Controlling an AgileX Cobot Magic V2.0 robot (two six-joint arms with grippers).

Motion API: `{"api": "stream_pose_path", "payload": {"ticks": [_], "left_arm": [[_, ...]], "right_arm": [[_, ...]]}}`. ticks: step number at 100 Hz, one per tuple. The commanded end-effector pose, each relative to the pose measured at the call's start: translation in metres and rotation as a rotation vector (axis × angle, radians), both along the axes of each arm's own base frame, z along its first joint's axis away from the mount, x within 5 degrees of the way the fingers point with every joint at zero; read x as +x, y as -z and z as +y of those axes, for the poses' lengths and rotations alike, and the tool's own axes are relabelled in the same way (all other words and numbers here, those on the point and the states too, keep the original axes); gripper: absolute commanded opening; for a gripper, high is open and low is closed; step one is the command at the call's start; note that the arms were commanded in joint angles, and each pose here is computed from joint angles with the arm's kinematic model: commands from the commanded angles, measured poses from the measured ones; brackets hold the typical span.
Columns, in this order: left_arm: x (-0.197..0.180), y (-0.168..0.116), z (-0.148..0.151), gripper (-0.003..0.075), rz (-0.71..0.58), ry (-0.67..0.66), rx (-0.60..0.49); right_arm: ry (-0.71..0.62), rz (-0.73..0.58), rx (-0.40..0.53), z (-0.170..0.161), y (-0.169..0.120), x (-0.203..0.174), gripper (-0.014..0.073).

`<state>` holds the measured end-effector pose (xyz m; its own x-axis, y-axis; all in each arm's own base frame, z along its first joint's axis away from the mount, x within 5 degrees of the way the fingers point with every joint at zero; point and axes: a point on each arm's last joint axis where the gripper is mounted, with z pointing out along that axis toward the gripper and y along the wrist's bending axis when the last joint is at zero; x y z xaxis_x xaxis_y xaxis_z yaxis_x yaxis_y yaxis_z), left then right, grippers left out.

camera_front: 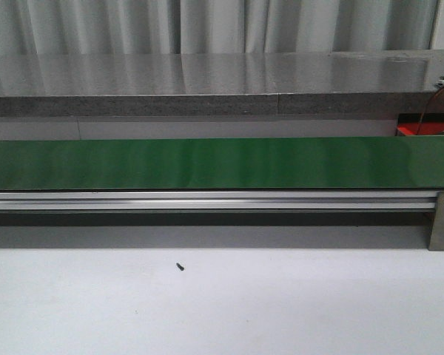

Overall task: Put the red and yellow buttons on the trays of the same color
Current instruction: 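Carry the red button onto the belt with the left gripper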

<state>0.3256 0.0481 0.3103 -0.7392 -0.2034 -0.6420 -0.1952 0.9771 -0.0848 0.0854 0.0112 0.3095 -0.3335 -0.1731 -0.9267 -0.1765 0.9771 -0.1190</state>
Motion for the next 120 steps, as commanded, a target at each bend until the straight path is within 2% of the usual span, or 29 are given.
{"api": "stream_pose_path", "payload": {"ticks": [1, 21, 30, 47, 78, 89, 100, 120], "left_arm": [[0.008, -0.017, -0.007, 0.0117, -0.112, 0.018, 0.011], [0.023, 0.010, -0.005, 0.0120, -0.039, 0.017, -0.004], [0.027, 0.019, -0.005, 0.0146, -0.014, 0.017, -0.007], [0.033, 0.028, -0.004, 0.0283, 0.004, 0.016, -0.010], [0.034, 0.028, -0.004, 0.0545, -0.003, 0.032, -0.002], [0.032, 0.021, -0.006, 0.0612, -0.025, 0.025, -0.025], [0.031, -0.001, -0.008, 0.0610, -0.087, 0.021, -0.046], [0.025, -0.045, -0.004, 0.0610, -0.185, 0.023, -0.007]], "right_arm": [[0.020, -0.092, 0.016, -0.001, -0.014, 0.002, -0.0097], [0.020, -0.092, 0.016, -0.001, -0.014, 0.002, -0.0097], [0.020, -0.092, 0.016, -0.001, -0.014, 0.002, -0.0097], [0.020, -0.092, 0.016, -0.001, -0.014, 0.002, -0.0097], [0.020, -0.092, 0.016, -0.001, -0.014, 0.002, -0.0097], [0.020, -0.092, 0.016, -0.001, -0.014, 0.002, -0.0097], [0.020, -0.092, 0.016, -0.001, -0.014, 0.002, -0.0097], [0.020, -0.092, 0.016, -0.001, -0.014, 0.002, -0.0097]]}}
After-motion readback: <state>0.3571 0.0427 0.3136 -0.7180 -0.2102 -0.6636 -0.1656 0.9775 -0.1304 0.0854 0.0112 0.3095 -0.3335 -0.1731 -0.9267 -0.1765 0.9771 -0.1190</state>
